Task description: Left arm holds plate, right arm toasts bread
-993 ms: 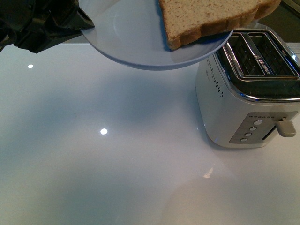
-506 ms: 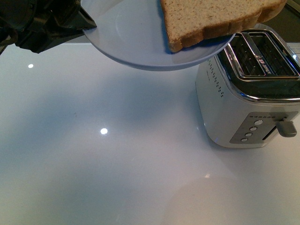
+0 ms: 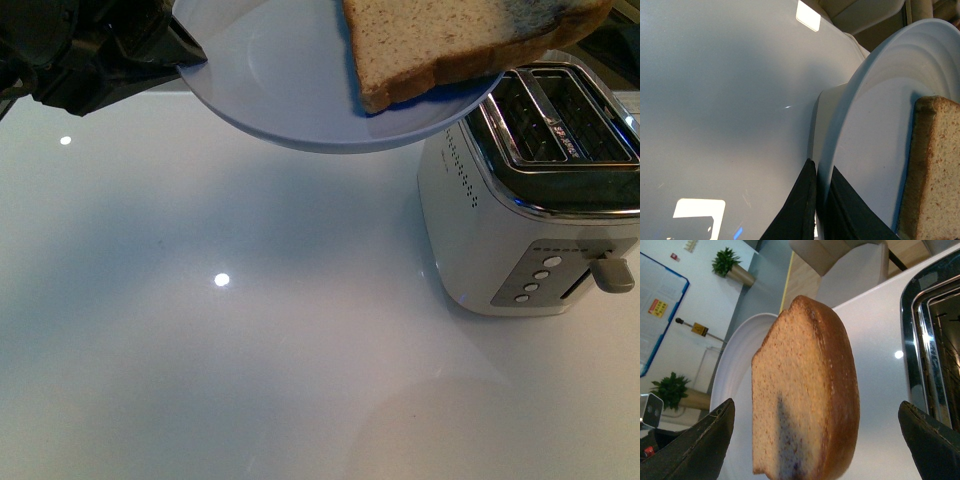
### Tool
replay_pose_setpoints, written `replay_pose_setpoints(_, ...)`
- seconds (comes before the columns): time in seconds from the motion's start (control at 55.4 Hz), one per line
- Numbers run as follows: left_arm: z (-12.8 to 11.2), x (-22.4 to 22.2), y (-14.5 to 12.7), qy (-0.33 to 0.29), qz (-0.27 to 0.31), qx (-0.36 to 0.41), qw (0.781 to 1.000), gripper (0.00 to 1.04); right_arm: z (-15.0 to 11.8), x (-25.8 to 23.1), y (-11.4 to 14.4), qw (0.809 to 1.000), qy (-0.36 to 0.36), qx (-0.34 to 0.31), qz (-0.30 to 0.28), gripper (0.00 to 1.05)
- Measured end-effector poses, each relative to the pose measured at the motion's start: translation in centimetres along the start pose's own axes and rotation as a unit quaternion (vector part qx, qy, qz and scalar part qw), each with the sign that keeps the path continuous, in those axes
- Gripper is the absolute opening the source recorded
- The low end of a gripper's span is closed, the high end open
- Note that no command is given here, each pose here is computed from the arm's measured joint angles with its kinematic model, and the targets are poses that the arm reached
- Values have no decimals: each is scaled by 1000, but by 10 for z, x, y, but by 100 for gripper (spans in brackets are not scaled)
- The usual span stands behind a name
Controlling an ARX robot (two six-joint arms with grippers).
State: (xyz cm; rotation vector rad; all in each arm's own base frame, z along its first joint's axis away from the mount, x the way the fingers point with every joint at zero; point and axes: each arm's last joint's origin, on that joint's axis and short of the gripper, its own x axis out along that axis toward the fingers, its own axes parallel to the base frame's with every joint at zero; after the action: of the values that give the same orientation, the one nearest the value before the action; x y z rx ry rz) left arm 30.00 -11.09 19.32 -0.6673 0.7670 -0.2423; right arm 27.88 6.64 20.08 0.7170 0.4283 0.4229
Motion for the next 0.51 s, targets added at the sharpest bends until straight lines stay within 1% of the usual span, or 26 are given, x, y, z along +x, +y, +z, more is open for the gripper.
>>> replay_pose_setpoints(0.036, 0, 0, 0, 0, 1, 0, 1000, 3, 1, 2, 0, 1000, 0, 3, 1, 94)
replay_pose_setpoints(0.072, 0, 0, 0, 1, 1, 0, 1000, 3, 1, 4, 0, 1000, 1, 7, 2, 90)
replay_pose_setpoints(0.199, 0, 0, 1, 1, 2, -1, 1000, 3, 1, 11, 0, 1000, 6, 20, 1, 72)
replay_pose_setpoints(0.379, 1, 0, 1, 0, 2, -1, 1000, 3, -2, 14, 0, 1000, 12, 29, 0, 33)
replay_pose_setpoints(0.488, 1, 0, 1, 1, 1, -2, 1000, 3, -1, 14, 1, 999, 10, 35, 7, 13)
replay_pose_setpoints(0.506, 1, 0, 1, 1, 1, -2, 1000, 3, -1, 14, 1, 999, 9, 36, 8, 12)
